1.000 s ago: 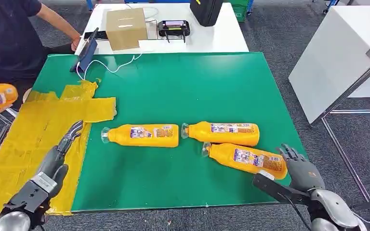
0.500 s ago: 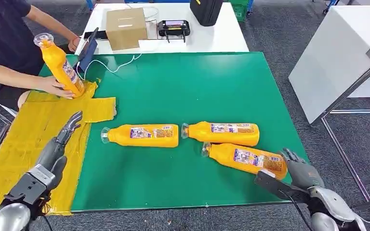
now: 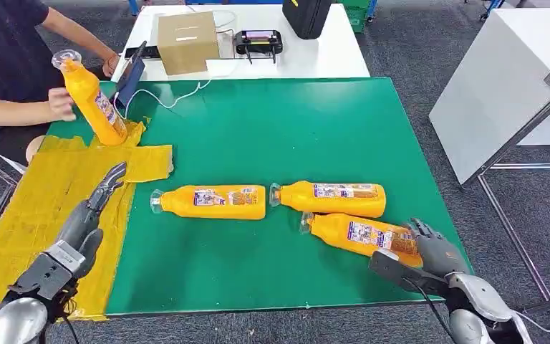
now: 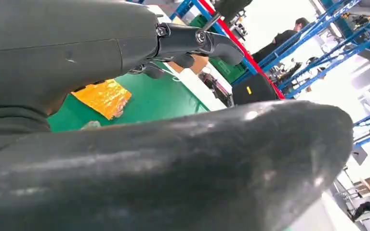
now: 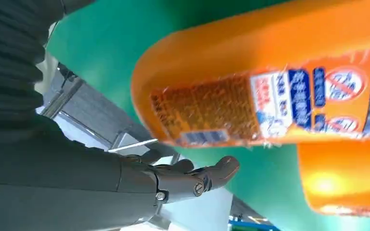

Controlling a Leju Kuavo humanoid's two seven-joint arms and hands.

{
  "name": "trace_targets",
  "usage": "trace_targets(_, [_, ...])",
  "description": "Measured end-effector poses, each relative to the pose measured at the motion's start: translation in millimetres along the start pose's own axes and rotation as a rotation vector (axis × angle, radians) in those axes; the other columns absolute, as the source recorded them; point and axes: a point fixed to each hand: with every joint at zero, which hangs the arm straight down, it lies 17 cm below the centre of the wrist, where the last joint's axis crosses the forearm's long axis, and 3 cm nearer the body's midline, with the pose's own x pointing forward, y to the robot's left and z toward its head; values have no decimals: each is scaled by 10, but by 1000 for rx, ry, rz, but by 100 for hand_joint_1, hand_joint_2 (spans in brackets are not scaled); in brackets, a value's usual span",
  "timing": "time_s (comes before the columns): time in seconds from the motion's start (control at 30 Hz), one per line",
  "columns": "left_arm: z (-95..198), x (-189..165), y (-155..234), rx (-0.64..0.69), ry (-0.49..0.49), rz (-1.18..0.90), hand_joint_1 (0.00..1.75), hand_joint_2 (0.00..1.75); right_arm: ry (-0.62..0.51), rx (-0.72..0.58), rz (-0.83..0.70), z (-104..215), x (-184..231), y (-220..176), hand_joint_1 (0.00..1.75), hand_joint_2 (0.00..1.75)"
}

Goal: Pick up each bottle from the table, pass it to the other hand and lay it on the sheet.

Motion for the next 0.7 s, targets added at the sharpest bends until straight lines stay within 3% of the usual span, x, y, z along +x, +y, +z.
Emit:
trace_targets(0.3, [-63,58,-36,-9,-22,17,0,0,-48,11,6,-87,258,58,0,175])
trace_targets(0.33, [-87,69,-40,-12,-22,19,0,0,-55,18,10,-100,299,61,138,175])
trace_targets(0.37, [-109,83,-41,-14,-24,21,0,0,-63,29,12,-112,349,72,159,175])
trace_targets(0.4, [-128,98,-51,-18,-27,22,0,0,-73,41,12,-118,397,93,159,175])
trace_targets(0.43, [-145,114,-60,-21,-31,24,0,0,-83,53,10,-122,440,114,173,175])
trace_targets(0.47, [-155,127,-62,-21,-35,28,0,0,-92,65,10,-125,477,140,175,175])
trace_targets(0.7, [-244,195,-85,-34,-63,42,0,0,-126,113,42,-145,512,300,175,175])
